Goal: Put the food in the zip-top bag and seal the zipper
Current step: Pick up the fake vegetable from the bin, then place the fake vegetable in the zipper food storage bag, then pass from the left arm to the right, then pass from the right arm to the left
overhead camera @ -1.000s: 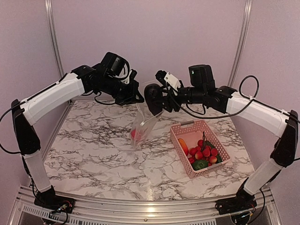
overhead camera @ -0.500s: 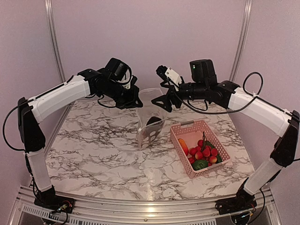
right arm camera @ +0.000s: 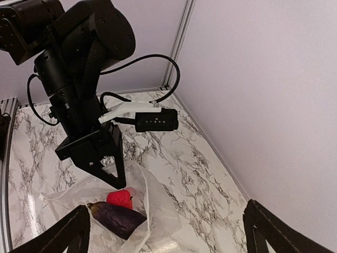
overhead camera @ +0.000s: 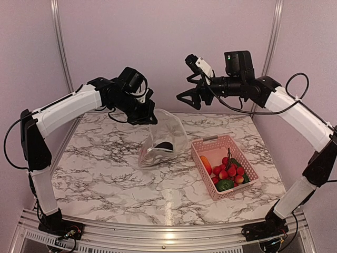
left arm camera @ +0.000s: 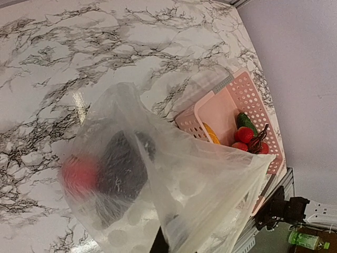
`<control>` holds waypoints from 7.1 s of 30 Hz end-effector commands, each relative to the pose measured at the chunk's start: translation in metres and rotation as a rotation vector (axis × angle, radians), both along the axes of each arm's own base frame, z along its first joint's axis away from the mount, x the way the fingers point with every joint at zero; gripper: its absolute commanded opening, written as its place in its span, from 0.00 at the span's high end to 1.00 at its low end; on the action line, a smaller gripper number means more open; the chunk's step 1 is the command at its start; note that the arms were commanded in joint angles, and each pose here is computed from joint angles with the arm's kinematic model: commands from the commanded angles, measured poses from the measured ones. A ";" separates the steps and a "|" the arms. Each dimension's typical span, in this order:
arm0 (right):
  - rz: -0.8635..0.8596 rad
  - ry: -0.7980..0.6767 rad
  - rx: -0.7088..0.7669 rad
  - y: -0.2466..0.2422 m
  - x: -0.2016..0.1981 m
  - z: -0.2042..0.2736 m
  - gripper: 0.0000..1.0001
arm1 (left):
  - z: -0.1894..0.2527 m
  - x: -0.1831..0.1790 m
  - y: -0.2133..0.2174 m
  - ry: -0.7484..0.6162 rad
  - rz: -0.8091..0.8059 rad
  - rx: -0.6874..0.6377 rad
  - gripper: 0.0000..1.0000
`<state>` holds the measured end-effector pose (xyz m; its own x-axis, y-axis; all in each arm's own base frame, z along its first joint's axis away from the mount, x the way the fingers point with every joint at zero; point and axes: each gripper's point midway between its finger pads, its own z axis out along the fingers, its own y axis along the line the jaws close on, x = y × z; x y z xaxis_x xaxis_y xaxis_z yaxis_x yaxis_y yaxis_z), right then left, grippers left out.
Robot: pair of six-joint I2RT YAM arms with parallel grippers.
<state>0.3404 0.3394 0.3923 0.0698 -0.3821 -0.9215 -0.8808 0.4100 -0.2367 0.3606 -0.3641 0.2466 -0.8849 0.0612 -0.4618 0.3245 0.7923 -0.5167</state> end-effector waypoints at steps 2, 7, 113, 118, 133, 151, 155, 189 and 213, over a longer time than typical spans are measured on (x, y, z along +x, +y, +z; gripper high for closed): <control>-0.124 0.128 -0.061 -0.069 0.030 -0.013 0.04 | 0.010 -0.019 0.046 -0.035 -0.009 0.168 1.00; -0.162 0.187 -0.216 -0.108 0.032 -0.058 0.15 | -0.026 -0.027 0.053 0.049 -0.009 0.241 1.00; 0.118 0.360 -0.213 -0.045 -0.019 -0.088 0.66 | 0.005 -0.005 0.039 0.006 0.157 0.088 1.00; 0.212 0.297 -0.223 -0.005 -0.040 -0.076 0.67 | 0.008 -0.005 0.034 0.005 0.148 0.058 1.00; 0.255 0.332 -0.215 0.055 -0.023 -0.101 0.65 | 0.023 -0.007 0.022 0.001 0.115 -0.020 1.00; 0.232 0.404 -0.319 0.058 -0.024 -0.151 0.33 | 0.023 -0.005 0.016 0.005 0.090 -0.034 1.00; 0.248 0.353 -0.354 0.048 -0.030 -0.141 0.27 | 0.024 -0.005 0.016 0.004 0.084 -0.036 1.00; 0.410 -0.065 -0.585 0.056 -0.088 -0.143 1.00 | 0.012 -0.046 0.022 0.103 -0.049 -0.002 0.58; 0.430 -0.078 -0.618 0.051 -0.090 -0.146 1.00 | 0.005 -0.015 0.031 0.026 -0.002 0.147 1.00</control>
